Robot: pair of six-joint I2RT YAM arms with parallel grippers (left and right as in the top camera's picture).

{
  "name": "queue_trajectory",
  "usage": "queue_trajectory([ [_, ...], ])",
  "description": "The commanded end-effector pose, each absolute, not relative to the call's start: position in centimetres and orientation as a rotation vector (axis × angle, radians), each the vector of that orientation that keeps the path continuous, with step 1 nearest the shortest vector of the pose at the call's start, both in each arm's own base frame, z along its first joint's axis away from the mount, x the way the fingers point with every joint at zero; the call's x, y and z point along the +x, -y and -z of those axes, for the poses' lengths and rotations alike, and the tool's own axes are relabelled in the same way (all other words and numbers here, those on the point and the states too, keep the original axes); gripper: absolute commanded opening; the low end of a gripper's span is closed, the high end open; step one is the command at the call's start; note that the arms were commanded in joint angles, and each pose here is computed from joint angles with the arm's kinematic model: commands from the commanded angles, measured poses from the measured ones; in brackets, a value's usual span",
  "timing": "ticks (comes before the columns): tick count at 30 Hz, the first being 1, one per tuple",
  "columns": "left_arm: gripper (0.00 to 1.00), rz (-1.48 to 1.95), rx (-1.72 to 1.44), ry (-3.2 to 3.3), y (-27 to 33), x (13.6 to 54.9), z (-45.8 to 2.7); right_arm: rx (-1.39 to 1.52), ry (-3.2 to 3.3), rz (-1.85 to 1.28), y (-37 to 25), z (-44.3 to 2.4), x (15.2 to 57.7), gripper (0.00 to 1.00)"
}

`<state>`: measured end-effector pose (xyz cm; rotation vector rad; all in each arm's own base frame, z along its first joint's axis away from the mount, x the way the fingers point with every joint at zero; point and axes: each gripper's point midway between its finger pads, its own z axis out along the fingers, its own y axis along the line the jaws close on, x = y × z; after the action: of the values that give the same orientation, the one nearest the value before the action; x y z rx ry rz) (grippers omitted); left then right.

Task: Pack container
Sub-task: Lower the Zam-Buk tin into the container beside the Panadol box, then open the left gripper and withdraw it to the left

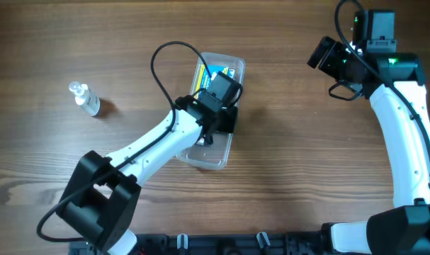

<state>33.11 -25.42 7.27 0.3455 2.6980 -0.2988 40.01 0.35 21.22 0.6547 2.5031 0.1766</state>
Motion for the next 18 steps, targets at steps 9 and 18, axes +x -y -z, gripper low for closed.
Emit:
queue_trajectory([
  [9, 0.48, 0.175, 0.294, -2.857, 24.4, 32.6, 0.4, 0.653, -2.517, -0.19, -0.6, -20.8, 40.1, 1.0],
  [18, 0.54, 0.209, 0.207, -2.634, 24.3, 35.4, -8.8, 0.653, -2.517, -0.19, -0.6, -20.8, 40.1, 1.0],
])
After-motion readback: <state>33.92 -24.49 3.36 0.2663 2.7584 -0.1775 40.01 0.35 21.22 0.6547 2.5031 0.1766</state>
